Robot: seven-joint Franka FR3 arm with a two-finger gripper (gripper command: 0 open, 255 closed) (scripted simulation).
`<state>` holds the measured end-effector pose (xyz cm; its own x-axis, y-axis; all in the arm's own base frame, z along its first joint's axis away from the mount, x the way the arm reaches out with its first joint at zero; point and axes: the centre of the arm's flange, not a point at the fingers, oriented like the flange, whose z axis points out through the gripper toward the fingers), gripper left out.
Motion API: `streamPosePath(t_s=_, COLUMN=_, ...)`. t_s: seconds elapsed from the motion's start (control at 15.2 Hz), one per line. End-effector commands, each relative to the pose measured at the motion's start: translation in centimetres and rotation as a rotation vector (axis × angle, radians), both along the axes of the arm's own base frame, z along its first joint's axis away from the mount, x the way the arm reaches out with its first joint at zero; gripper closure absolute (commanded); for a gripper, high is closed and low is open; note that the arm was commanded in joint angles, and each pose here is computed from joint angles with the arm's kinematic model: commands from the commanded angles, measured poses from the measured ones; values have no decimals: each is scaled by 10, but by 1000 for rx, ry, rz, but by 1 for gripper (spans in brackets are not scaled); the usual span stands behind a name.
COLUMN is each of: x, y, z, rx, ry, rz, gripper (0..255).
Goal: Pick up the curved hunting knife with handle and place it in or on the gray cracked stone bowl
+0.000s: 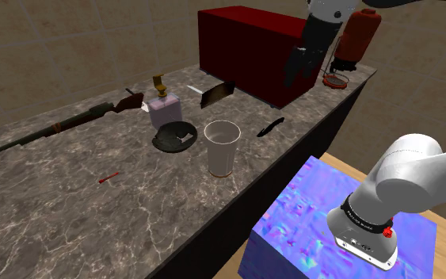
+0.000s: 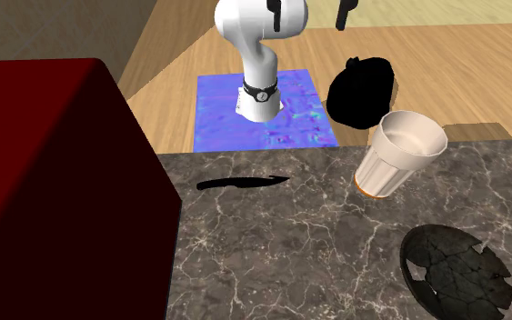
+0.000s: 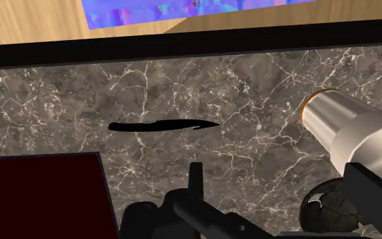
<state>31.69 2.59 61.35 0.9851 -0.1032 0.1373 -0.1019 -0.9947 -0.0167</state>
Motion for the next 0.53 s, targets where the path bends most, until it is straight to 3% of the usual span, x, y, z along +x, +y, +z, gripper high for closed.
streamPosePath(t_s=0.0, x=0, y=0, z=0, rx=0, ry=0, rz=0, gripper=0)
streamPosePath(t_s=0.46, x=53, y=-21, z=-73, rx=12, ry=15, rz=-434, gripper=0)
